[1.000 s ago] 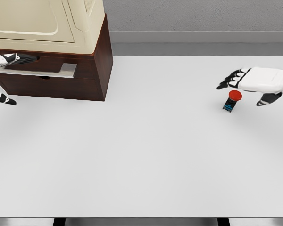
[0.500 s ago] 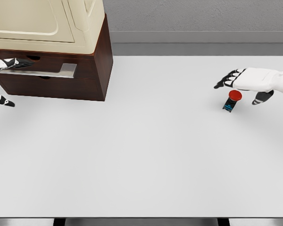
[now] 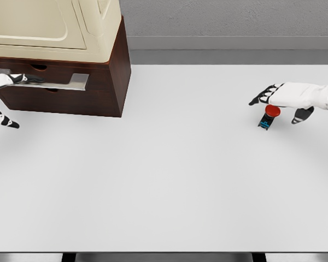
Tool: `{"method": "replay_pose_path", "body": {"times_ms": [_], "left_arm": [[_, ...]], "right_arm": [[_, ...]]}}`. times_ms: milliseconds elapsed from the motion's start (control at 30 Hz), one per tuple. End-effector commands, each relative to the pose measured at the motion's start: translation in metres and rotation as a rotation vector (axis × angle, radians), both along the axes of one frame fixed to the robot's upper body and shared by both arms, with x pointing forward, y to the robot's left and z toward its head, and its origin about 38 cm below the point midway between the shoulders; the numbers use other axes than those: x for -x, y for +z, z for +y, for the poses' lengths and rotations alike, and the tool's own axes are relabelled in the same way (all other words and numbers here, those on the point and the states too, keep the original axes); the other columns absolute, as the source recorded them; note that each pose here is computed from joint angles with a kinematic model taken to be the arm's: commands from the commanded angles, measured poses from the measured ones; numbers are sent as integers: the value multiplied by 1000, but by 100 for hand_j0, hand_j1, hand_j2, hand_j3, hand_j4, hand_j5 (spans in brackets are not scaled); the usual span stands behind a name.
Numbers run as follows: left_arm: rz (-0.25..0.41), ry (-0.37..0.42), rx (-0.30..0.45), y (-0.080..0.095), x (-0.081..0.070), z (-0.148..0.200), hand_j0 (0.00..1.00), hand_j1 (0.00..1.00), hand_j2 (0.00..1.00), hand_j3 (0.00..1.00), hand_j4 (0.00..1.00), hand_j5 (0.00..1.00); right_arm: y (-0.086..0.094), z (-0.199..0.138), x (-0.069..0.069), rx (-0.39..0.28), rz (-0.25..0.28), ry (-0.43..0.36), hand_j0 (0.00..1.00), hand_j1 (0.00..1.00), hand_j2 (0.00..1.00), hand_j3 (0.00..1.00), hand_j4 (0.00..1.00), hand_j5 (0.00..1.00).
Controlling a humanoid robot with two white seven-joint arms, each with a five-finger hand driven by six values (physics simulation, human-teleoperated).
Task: Open the cabinet drawer with left arm, and place a switch into the drawer with right arm
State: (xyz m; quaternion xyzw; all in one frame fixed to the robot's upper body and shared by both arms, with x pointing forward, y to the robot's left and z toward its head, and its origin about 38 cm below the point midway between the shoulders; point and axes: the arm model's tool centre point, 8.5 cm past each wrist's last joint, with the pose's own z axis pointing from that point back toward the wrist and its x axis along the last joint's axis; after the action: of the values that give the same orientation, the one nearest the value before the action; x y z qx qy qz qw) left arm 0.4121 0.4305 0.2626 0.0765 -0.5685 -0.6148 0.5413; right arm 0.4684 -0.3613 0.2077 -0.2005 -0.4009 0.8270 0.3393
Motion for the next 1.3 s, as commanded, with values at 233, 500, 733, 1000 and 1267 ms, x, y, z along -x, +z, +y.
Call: {"method": "replay_pose_path", "body": {"times_ms": [233,500,733,1000,1267], "left_arm": [[-3,-43,-19,9,12,1,100,100,100,100,100,100],[2,-56,-41,8,20,8,100,100,100,100,100,100],[9,-89,-59,3,28,11,100,100,100,100,100,100],[16,-104,-72,10,37,12,100,100,100,100,100,100],[23,-141,-88,13,50,15,100,100,100,100,100,100]], "right_arm": [[-7,1,-3,1,11,-13,100,100,100,100,100,100],[-6,4,-5,-2,6,-8,100,100,100,100,100,100],[-6,6,-6,3,8,-1,100,100,100,100,100,100],[-4,6,-6,4,5,-2,100,100,100,100,100,100],[-4,5,-6,5,4,-1,100,100,100,100,100,100]]}}
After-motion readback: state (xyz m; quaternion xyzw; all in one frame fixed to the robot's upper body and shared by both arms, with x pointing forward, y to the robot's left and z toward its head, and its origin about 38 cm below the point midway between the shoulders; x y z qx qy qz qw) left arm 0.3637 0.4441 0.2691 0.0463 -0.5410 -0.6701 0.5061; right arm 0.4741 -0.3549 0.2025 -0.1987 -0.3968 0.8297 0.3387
